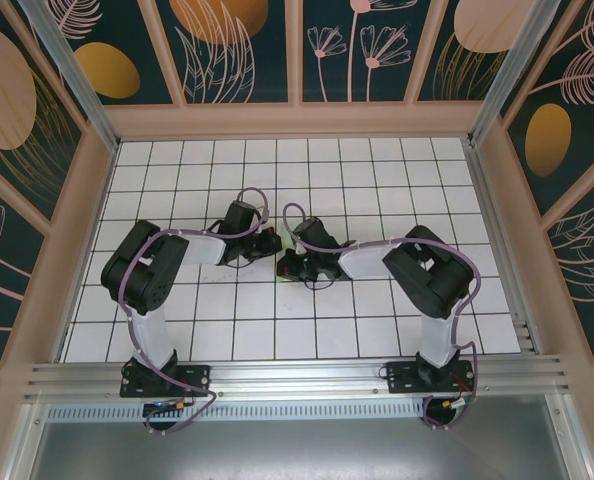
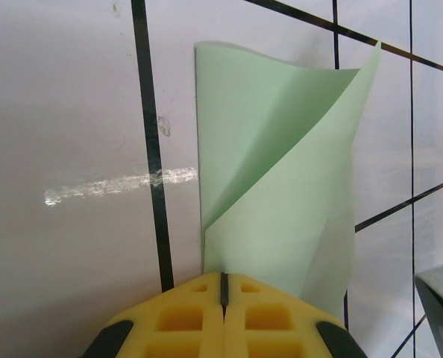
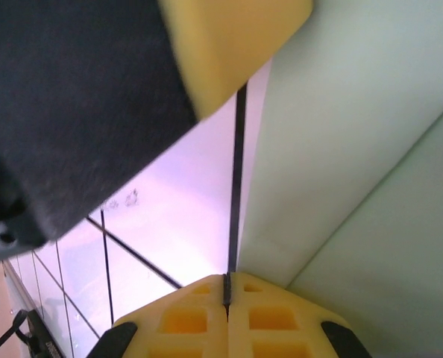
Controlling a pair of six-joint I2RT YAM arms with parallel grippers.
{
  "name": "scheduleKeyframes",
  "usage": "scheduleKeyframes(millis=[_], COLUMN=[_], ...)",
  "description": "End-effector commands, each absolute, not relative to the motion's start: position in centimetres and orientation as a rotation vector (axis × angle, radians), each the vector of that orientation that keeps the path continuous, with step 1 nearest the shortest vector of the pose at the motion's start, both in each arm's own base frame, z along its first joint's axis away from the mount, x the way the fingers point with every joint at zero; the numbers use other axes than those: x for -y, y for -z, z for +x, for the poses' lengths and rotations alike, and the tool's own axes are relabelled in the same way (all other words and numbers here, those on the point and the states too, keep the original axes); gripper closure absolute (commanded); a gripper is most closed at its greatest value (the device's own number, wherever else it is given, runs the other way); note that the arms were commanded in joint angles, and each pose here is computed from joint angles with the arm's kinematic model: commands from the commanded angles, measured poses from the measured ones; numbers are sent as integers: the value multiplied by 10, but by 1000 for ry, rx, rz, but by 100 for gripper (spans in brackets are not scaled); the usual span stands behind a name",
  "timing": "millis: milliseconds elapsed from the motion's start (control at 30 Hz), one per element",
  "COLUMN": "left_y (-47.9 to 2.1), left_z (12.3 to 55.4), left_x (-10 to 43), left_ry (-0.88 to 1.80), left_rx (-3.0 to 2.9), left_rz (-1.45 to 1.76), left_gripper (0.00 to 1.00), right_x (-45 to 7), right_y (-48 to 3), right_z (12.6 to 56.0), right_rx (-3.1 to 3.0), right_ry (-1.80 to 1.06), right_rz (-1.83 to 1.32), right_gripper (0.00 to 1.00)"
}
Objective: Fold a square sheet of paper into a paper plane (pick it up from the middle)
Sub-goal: Fourth fold the wing at the center of the table.
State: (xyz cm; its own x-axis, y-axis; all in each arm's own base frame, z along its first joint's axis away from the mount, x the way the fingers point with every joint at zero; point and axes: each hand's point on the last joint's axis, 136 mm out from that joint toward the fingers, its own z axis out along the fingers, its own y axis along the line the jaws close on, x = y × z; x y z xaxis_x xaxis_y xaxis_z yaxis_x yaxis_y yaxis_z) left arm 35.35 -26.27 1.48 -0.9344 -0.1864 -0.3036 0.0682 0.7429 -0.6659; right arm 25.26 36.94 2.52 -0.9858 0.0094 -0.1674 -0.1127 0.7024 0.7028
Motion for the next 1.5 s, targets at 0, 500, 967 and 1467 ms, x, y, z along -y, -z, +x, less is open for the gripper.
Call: scheduleKeyframes(millis=[0, 500, 967, 1467], left_y=[23, 22, 22, 20], left_z=[338, 339, 337, 338], left_x=[246, 247, 248, 248], left_ry=[909, 916, 926, 926], left_rx=[-2700, -2698, -2702, -2699], left_rz=[-157, -151, -143, -133], left_gripper=[99, 99, 99, 100], right_x=[-369, -369, -369, -362], right_y=[-30, -42, -39, -49], right_z=[228, 244, 274, 296], right_rx=[-2799, -2747, -2723, -2684], right_ry=[-1153, -1137, -1140, -1101], right_rz=[-164, -115, -54, 10], right_gripper=[100, 100, 100, 100])
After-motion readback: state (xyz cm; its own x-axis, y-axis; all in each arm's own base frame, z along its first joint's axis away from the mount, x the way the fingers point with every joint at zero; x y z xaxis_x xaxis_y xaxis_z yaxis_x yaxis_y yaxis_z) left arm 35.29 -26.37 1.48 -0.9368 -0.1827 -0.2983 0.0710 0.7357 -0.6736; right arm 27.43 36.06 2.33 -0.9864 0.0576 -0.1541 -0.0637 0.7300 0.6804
